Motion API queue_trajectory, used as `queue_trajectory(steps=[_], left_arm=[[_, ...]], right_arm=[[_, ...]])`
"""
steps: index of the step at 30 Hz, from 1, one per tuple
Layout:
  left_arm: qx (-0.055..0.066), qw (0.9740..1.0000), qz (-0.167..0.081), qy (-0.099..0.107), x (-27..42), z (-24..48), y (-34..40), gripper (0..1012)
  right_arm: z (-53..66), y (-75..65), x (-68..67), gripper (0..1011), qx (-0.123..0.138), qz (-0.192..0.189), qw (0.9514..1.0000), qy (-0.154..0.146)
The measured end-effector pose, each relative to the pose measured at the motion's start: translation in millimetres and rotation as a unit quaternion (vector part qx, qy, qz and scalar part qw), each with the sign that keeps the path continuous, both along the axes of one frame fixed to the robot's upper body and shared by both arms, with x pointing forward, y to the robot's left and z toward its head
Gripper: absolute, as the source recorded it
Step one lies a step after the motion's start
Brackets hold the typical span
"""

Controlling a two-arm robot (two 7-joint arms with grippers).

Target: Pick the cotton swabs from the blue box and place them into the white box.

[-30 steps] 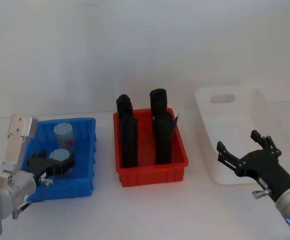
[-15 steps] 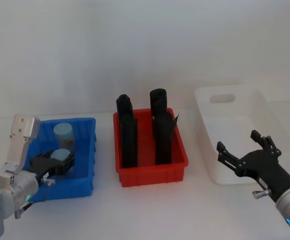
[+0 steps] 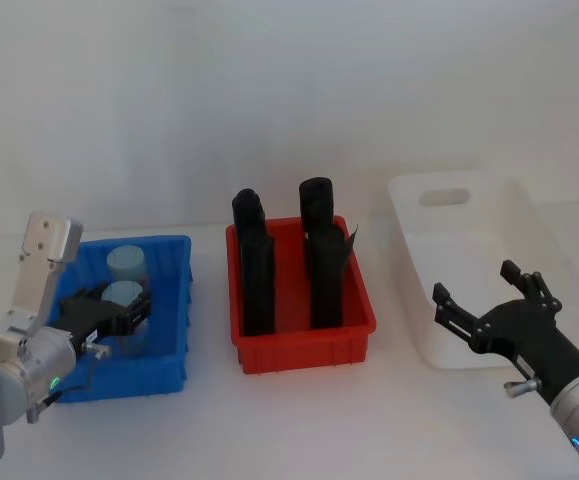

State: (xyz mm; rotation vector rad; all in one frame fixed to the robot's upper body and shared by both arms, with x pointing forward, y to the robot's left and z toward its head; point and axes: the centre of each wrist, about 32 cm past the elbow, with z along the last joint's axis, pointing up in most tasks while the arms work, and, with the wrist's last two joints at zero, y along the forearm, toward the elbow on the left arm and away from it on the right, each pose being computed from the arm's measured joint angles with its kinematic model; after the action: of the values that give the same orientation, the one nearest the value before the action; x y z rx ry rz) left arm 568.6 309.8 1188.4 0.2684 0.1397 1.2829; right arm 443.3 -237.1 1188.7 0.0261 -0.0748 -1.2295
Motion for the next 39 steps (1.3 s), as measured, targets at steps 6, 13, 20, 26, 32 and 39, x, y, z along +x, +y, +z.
queue_trajectory(steps=[6,13,20,26,32,39], left_arm=[[0.006,0.9997,-0.010,-0.021,-3.1,19.0,-2.1,669],[0.012,0.9986,-0.030,-0.042,-8.0,44.5,-5.6,669],[0.013,0.9965,-0.060,-0.056,-12.6,67.3,-9.0,669],[0.013,0.9940,-0.088,-0.064,-14.0,81.3,-11.0,669],[0.009,0.9894,-0.127,-0.071,-14.2,94.3,-14.0,669],[0.000,0.9822,-0.173,-0.073,-12.7,104.1,-19.8,670]], right_arm=[[0.0,0.0,0.0,1002,0.000,0.000,1.0000,0.000],[0.0,0.0,0.0,1002,0.000,0.000,1.0000,0.000],[0.0,0.0,0.0,1002,0.000,0.000,1.0000,0.000],[0.0,0.0,0.0,1002,0.000,0.000,1.0000,0.000],[0.0,0.0,0.0,1002,0.000,0.000,1.0000,0.000],[0.0,0.0,0.0,1002,0.000,0.000,1.0000,0.000]])
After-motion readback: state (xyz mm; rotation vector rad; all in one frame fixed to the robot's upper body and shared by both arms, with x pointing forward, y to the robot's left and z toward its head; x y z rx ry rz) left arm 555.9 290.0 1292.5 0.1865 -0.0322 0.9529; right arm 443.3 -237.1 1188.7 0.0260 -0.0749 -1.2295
